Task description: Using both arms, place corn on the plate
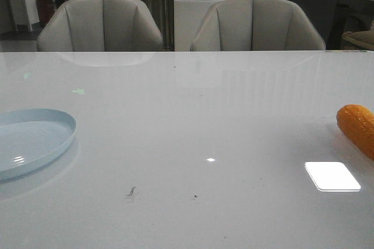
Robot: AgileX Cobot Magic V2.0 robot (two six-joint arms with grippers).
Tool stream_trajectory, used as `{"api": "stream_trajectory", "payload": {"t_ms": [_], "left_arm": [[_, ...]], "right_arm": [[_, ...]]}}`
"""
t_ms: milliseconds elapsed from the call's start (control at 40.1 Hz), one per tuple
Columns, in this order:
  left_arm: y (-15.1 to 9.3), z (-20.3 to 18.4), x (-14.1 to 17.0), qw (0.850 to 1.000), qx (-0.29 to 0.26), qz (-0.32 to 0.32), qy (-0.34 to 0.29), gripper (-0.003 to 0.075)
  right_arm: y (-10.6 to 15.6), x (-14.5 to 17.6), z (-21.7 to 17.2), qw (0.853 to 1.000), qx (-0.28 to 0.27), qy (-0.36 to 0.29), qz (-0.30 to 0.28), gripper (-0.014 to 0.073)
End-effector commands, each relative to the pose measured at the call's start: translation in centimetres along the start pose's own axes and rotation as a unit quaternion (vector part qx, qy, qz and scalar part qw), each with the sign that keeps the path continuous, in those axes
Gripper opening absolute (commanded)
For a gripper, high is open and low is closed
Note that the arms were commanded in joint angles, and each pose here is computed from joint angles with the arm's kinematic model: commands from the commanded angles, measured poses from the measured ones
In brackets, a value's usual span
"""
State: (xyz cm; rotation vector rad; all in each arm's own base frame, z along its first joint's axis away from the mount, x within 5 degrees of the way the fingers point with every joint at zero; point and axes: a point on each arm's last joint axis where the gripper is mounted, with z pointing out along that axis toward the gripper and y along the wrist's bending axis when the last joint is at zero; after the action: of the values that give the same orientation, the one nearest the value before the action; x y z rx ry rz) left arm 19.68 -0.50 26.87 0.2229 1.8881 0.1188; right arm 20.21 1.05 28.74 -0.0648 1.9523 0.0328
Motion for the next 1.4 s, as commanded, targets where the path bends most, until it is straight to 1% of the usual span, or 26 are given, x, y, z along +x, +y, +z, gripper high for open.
{"api": "stream_trajectory", "payload": {"t_ms": [0, 75, 125, 224, 274, 349, 424, 498, 623, 673, 847, 947, 1096, 1246, 1371], "left_arm": [[0.3, -0.3, -2.0, 0.998, -0.009, -0.029, -0.06, 0.0376], [0.4, -0.3, -1.8, 0.997, -0.009, -0.052, -0.049, 0.0386], [0.3, -0.3, -1.7, 0.997, -0.009, -0.059, -0.04, 0.0412], [0.3, -0.3, -1.3, 0.998, -0.005, -0.059, -0.02, 0.0494], [0.2, -0.3, -1.2, 0.998, -0.004, -0.059, -0.015, 0.0517], [0.3, -0.2, -1.2, 0.998, -0.003, -0.066, -0.004, 0.0518], [0.4, 0.3, -1.4, 0.996, -0.002, -0.09, 0.02, 0.0518], [0.6, 1.4, -1.7, 0.992, 0.0, -0.112, 0.05, 0.0518], [1.2, 3.7, -2.1, 0.987, 0.001, -0.123, 0.104, 0.0518], [1.5, 5.3, -2.3, 0.983, 0.003, -0.125, 0.136, 0.0518], [2.1, 9.8, -2.4, 0.967, 0.012, -0.136, 0.215, 0.0517], [2.2, 12.2, -2.3, 0.954, 0.023, -0.141, 0.263, 0.0517], [2.2, 15.1, -1.8, 0.936, 0.037, -0.14, 0.32, 0.0517], [2.7, 17.2, -0.9, 0.924, 0.036, -0.136, 0.357, 0.0517], [3.1, 17.9, -0.1, 0.916, 0.033, -0.142, 0.374, 0.0517]], "right_arm": [[-0.1, -2.0, -0.4, 0.998, 0.007, -0.059, -0.004, 0.0456], [-0.1, -2.0, -0.4, 0.998, 0.007, -0.059, -0.004, 0.0456], [-0.1, -2.0, -0.4, 0.998, 0.007, -0.059, -0.004, 0.0456], [-0.1, -2.0, -0.4, 0.998, 0.007, -0.059, -0.004, 0.0456], [-0.1, -2.0, -0.4, 0.998, 0.007, -0.059, -0.004, 0.0456], [-0.1, -2.0, -0.4, 0.998, 0.007, -0.059, -0.004, 0.0456], [-0.1, -2.0, -0.4, 0.998, 0.007, -0.059, -0.004, 0.0456], [-0.1, -2.0, -0.4, 0.998, 0.007, -0.059, -0.004, 0.0456], [-0.1, -2.0, -0.4, 0.998, 0.007, -0.059, -0.004, 0.0456], [-0.1, -2.0, -0.4, 0.998, 0.007, -0.059, -0.004, 0.0456], [-0.1, -1.8, -0.4, 0.999, 0.005, -0.051, -0.004, 0.0456], [-0.1, -1.7, -0.4, 0.999, 0.004, -0.045, -0.004, 0.0456], [-0.1, -1.5, -0.4, 0.999, 0.002, -0.032, -0.004, 0.0456], [0.0, -1.3, -0.4, 1.0, 0.0, -0.019, -0.004, 0.0456], [0.0, -1.1, -0.4, 1.0, -0.001, -0.009, -0.004, 0.0456]]}}
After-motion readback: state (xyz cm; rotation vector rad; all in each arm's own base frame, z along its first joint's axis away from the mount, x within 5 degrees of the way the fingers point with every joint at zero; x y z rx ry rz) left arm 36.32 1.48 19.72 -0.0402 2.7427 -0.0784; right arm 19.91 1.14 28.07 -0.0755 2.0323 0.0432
